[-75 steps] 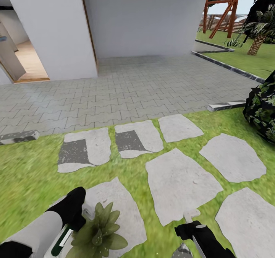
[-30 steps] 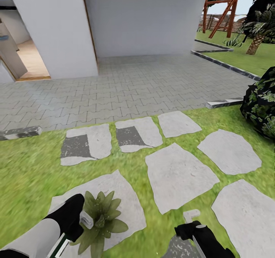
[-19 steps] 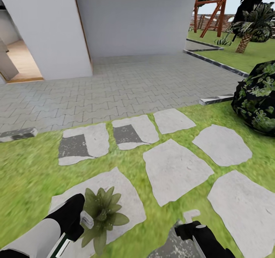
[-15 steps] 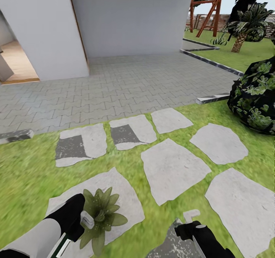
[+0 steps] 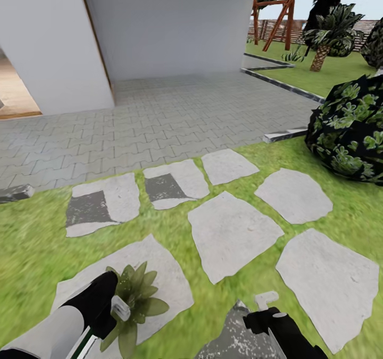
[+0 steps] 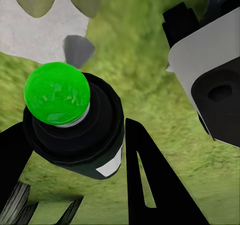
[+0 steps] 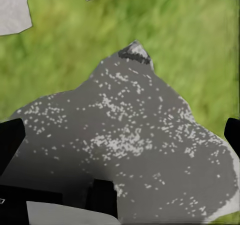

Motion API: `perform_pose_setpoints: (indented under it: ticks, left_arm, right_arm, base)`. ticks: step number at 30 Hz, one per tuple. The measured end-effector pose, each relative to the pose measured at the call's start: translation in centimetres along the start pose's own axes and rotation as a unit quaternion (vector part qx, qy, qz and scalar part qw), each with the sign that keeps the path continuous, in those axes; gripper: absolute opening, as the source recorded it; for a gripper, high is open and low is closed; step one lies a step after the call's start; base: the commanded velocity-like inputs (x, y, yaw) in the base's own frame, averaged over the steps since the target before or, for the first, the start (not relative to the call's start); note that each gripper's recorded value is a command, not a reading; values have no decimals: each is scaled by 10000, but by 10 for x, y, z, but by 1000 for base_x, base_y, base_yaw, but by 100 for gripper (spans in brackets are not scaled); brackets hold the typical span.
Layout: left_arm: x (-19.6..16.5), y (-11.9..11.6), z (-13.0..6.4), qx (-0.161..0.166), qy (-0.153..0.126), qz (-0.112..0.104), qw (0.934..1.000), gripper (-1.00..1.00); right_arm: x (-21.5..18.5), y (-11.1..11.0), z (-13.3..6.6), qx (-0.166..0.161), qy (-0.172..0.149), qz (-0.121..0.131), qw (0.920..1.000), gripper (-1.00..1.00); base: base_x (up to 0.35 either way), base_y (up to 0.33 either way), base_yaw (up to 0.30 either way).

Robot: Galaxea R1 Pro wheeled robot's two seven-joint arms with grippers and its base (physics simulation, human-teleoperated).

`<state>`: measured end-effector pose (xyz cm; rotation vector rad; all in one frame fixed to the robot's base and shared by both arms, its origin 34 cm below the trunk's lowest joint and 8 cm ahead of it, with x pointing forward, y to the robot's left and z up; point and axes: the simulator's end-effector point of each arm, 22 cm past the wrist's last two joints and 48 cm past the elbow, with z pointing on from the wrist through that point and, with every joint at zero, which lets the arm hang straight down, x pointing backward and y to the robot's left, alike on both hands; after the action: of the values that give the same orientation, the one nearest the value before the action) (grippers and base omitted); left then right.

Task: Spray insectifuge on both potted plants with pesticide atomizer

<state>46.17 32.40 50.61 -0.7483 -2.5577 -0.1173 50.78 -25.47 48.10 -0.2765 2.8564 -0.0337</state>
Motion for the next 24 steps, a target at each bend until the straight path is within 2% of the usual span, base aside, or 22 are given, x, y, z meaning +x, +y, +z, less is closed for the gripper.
perform_pose_setpoints:
  ticks: [4,9,15,19,24]
  left_arm:
    - [0,0,0,4,2,-6,10000,-100]
    - [0,0,0,-4,1,2,10000,-100]
    - [0,0,0,-4,5,0,10000,-100]
    - [0,-1,0,8,1,4,10000,-100]
    - [-1,-2,0,9,0,17,10000,-100]
  right_arm:
    - [0,0,0,0,1,-2,10000,100]
    - [0,0,0,2,-3,-1,10000,100]
    - [0,0,0,0,-1,-2,10000,100]
    - [0,0,0,-1,2,-2,10000,100]
    - [1,0,0,-2,10,-3,10000,100]
  base:
    - [-196,165,-216]
    - [-39,32,-24]
    - [-179,2,1]
    - [-27,0,173]
    - [-1,0,40]
